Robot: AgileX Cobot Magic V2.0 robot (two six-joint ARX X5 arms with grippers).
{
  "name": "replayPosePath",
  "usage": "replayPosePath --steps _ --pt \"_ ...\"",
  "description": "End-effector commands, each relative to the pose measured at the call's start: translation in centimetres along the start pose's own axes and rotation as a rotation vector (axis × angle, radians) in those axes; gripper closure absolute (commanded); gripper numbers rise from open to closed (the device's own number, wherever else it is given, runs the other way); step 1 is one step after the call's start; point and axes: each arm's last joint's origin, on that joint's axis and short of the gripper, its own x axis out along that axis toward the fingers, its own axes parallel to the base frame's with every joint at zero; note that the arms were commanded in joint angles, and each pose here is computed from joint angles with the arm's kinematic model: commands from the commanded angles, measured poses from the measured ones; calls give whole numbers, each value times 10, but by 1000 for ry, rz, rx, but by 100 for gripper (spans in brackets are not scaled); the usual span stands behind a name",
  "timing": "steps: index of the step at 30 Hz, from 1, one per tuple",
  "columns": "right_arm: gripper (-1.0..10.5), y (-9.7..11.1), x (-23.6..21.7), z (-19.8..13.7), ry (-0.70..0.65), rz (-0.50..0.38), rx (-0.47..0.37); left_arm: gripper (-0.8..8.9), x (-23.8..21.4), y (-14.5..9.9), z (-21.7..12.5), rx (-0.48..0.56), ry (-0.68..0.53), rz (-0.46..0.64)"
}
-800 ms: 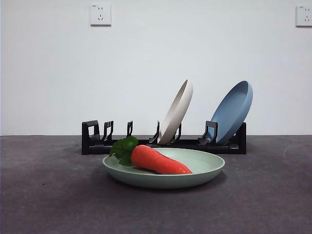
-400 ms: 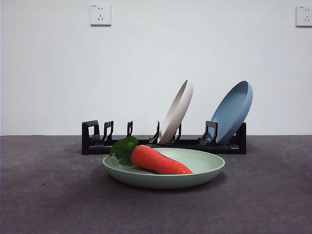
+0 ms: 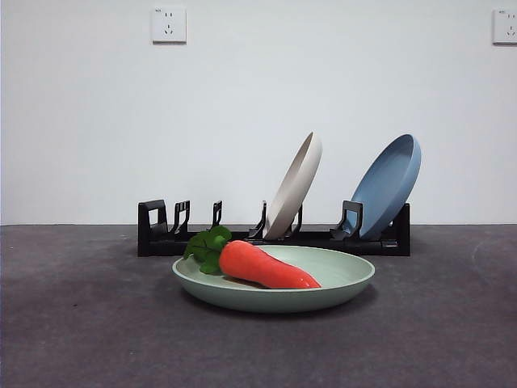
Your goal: Take the green plate from the plate rack,put the plate on the table,take the carrot from the table,put the carrot in the plate
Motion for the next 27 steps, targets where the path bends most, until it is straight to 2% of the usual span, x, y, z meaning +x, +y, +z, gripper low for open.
replayPosePath --steps 1,4,7,16,22,27 --pt "946 0 1 -1 -1 -2 5 816 -2 21 -19 4 -168 106" --pt "946 0 1 -1 0 -2 5 816 -11 34 -51 -9 -288 226" --pt "946 0 1 -1 -1 -2 5 816 -19 41 -87 -9 -314 315" --pt "946 0 1 -1 -1 -2 5 816 -29 49 -191 -35 -193 478" --pt "946 0 1 -1 0 -2 5 816 -31 51 -229 -88 -149 536" --pt "946 0 1 -1 -1 -2 5 816 -34 54 -246 -102 -45 583"
